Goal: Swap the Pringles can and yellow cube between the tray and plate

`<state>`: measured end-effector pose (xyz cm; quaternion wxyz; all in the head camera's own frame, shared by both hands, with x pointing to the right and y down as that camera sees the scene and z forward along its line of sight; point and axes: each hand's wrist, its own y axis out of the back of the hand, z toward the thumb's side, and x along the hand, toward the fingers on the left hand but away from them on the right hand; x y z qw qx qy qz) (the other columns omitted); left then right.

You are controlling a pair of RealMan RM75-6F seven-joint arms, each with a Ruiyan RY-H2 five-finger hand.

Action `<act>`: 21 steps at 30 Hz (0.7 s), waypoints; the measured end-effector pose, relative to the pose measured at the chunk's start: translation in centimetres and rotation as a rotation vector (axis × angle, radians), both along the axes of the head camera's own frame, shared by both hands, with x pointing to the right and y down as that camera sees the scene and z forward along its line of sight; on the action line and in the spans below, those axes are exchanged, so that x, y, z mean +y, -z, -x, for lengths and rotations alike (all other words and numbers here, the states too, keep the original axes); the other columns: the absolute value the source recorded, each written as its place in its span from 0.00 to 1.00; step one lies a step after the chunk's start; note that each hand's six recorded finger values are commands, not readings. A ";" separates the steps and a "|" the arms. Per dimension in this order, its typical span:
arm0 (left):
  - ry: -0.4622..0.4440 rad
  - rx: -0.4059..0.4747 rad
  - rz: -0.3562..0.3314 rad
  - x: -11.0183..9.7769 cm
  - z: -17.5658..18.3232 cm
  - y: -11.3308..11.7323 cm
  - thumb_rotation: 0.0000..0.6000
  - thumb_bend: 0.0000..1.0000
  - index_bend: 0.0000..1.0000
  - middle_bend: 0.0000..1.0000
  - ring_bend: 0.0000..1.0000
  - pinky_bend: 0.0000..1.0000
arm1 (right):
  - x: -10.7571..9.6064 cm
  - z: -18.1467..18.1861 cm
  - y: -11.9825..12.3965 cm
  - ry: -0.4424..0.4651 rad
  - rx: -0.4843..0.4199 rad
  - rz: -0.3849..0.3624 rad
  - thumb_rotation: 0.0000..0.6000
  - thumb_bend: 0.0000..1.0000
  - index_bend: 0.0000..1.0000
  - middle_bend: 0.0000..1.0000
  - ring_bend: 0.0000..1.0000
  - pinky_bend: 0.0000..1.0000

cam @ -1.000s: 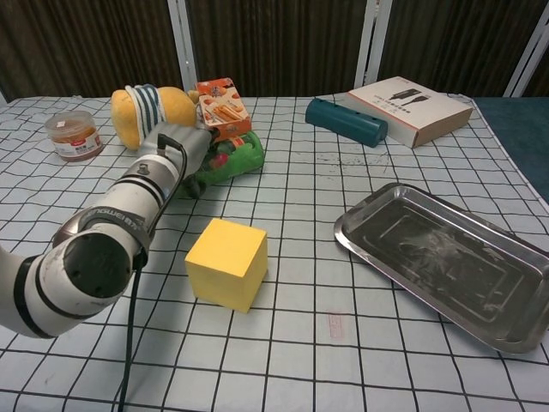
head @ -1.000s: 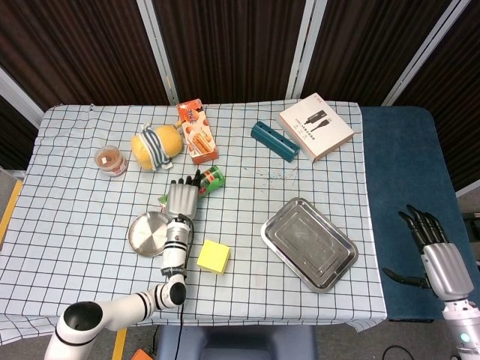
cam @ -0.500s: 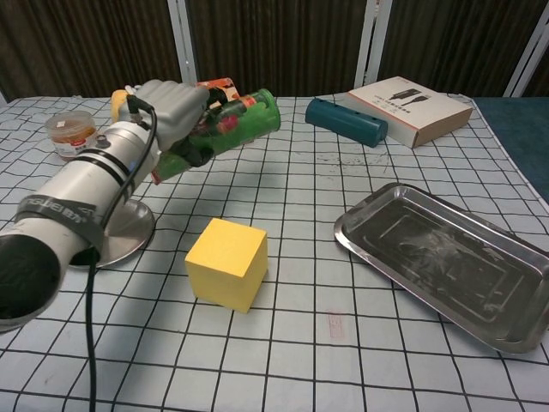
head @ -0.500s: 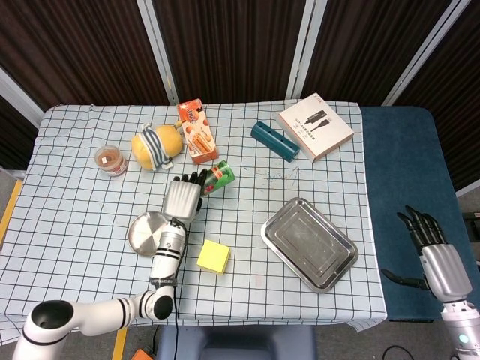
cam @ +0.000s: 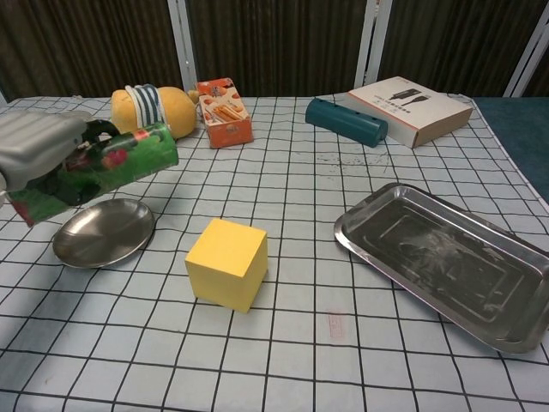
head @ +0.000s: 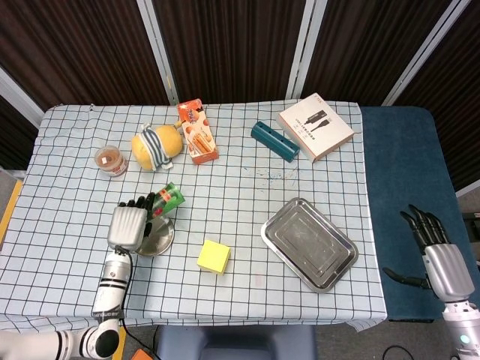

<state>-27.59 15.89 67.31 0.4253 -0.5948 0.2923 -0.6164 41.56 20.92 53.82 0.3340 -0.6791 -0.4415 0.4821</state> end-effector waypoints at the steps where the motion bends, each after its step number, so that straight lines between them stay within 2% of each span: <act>1: 0.005 0.000 0.008 0.5 0.3 -0.1 1.00 0.50 0.36 0.51 0.58 0.68 | 0.0 0.0 0.0 0.000 0.001 0.000 1.00 0.06 0.00 0.00 0.00 0.00; 8: -0.001 -0.034 0.051 2.5 1.2 -1.6 1.00 0.48 0.27 0.40 0.45 0.61 | 0.0 0.1 -0.2 0.003 0.005 0.005 1.00 0.06 0.00 0.00 0.00 0.00; 10: -0.006 -0.042 0.058 2.7 1.3 -1.7 1.00 0.47 0.20 0.34 0.39 0.54 | 0.0 0.1 -0.3 0.000 0.007 0.008 1.00 0.06 0.00 0.00 0.00 0.00; 12: -0.011 -0.054 0.068 2.9 1.4 -1.9 1.00 0.44 0.09 0.24 0.30 0.46 | -0.1 0.1 -0.3 -0.001 0.008 0.010 1.00 0.06 0.00 0.00 0.00 0.00; 14: -0.013 -0.067 0.088 3.2 1.6 -2.1 1.00 0.42 0.01 0.13 0.19 0.38 | -0.1 0.1 -0.3 -0.001 0.007 0.009 1.00 0.06 0.00 0.00 0.00 0.00; 17: -0.008 -0.073 0.118 3.5 1.7 -2.2 1.00 0.40 0.00 0.02 0.07 0.28 | 0.0 0.1 -0.2 0.000 0.006 0.008 1.00 0.06 0.00 0.00 0.00 0.00; 19: -0.007 -0.079 0.124 3.5 1.9 -2.2 1.00 0.39 0.00 0.00 0.01 0.23 | 0.0 0.1 -0.3 -0.001 0.007 0.010 1.00 0.06 0.00 0.00 0.00 0.00; 21: -0.008 -0.083 0.122 3.4 2.0 -2.1 1.00 0.39 0.00 0.00 0.00 0.20 | 0.0 0.1 -0.3 -0.001 0.007 0.011 1.00 0.06 0.00 0.00 0.00 0.00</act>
